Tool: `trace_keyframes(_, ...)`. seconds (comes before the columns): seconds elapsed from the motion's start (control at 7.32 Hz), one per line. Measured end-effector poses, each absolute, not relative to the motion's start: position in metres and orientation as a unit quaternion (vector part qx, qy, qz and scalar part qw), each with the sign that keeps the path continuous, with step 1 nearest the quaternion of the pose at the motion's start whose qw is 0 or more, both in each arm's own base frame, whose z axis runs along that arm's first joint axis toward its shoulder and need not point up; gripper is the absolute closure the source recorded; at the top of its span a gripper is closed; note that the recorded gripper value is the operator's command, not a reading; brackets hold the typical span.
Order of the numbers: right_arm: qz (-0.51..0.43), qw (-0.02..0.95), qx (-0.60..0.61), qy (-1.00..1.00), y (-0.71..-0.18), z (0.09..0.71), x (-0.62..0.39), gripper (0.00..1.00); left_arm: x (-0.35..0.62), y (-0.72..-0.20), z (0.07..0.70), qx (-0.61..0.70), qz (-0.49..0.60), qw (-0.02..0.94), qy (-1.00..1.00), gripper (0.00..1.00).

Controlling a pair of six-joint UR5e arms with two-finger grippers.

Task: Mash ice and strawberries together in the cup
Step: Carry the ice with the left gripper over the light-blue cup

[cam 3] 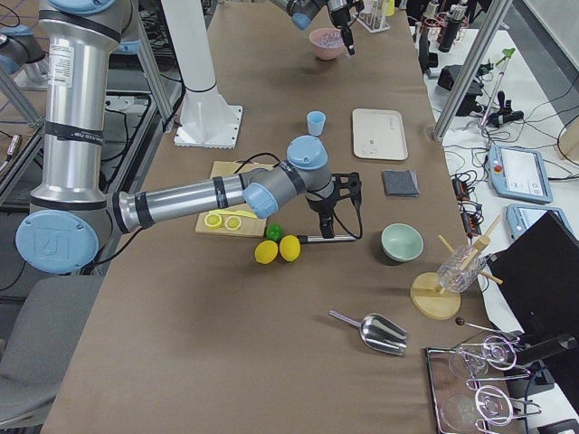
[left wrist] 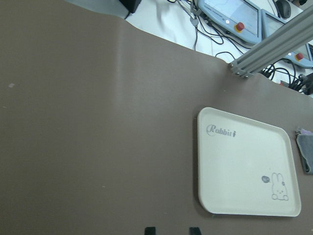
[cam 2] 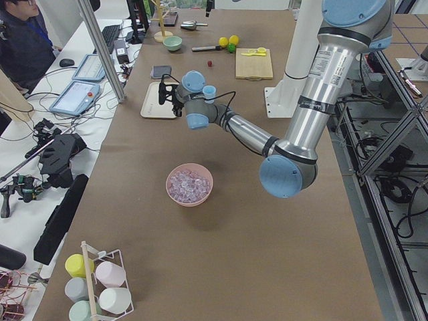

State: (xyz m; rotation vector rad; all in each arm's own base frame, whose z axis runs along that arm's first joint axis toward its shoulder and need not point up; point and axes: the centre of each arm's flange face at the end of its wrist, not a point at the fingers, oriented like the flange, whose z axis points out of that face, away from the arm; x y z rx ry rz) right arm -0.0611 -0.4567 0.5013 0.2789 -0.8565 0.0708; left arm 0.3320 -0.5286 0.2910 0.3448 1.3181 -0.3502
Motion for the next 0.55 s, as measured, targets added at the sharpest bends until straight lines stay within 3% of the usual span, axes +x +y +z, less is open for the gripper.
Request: trace_keyframes(0.55,0.028,0.897,0.142,-0.418,-0.457,0.497,-0.065,0.00,0.491,-0.452,0.199,0.161,-0.233,0.747,0.602,1.00)
